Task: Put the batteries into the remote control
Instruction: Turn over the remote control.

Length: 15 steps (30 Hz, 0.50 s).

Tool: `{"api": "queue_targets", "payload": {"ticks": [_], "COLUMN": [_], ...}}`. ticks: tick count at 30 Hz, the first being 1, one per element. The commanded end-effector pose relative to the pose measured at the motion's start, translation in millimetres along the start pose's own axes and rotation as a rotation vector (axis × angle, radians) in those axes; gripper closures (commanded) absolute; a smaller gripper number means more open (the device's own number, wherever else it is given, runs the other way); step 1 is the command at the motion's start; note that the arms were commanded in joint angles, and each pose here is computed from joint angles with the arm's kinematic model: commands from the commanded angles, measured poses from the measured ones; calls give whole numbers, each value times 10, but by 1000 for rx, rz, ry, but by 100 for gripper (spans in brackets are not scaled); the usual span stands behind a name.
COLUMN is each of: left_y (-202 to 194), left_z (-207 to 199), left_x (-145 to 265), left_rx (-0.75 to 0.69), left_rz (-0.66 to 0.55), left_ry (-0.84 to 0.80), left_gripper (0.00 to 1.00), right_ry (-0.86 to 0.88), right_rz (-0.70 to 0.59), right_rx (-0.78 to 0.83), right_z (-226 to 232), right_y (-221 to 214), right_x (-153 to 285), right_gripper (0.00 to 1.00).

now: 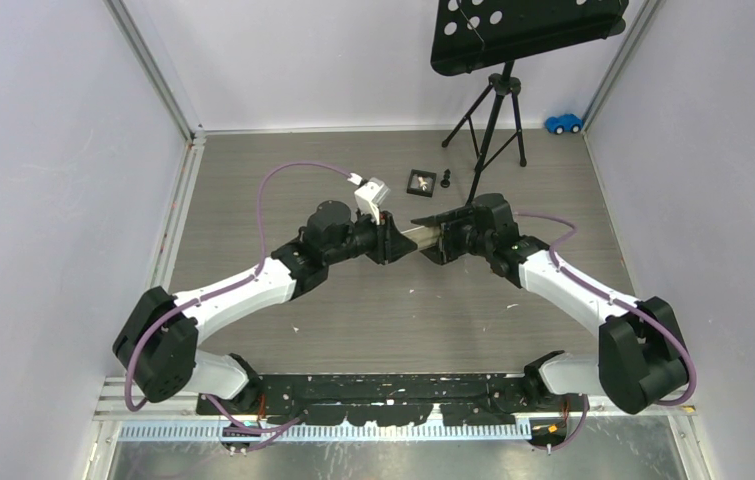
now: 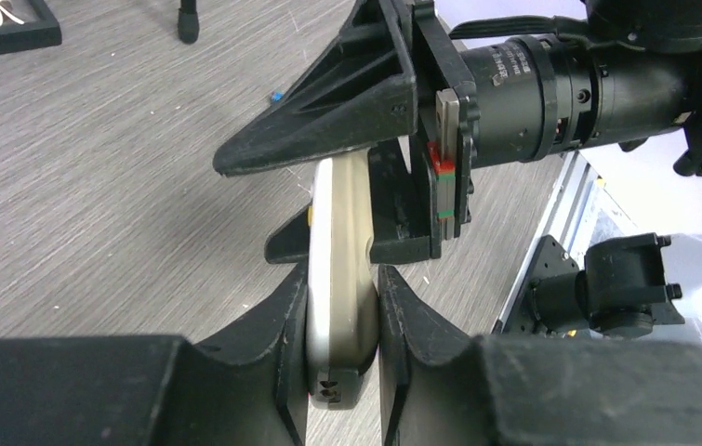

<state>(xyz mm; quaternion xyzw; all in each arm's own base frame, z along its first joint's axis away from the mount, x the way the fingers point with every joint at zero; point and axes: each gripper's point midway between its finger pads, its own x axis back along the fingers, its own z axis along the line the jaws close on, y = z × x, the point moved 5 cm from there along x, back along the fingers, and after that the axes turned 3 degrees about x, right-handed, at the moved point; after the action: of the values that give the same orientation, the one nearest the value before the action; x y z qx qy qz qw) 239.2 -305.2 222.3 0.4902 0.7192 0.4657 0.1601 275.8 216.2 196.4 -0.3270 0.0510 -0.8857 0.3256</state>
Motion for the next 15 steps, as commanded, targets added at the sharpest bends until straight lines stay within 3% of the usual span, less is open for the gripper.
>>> {"api": "queue_targets", "payload": {"ticks": [1, 3, 9, 13, 15], "left_y": [118, 114, -33, -180, -230], "left_z": [-27, 58, 288, 399, 445], "left_x": [5, 28, 137, 199, 223], "left_rx": [54, 110, 292, 410, 487], "left_rz": [30, 72, 236, 341, 377], "left_ry": [6, 41, 121, 152, 121], "left_gripper": [100, 100, 100, 100, 100], "right_ry": [75, 35, -50, -53, -52], "right_rz": [14, -22, -1, -18, -50], "right_rx": [133, 273, 565, 676, 732], "right_z": [142, 59, -314, -482, -528], "right_y": [-55, -7, 63, 90, 123], "right_x": [17, 5, 20, 150, 223], "right_gripper": [24, 10, 8, 19, 38]}}
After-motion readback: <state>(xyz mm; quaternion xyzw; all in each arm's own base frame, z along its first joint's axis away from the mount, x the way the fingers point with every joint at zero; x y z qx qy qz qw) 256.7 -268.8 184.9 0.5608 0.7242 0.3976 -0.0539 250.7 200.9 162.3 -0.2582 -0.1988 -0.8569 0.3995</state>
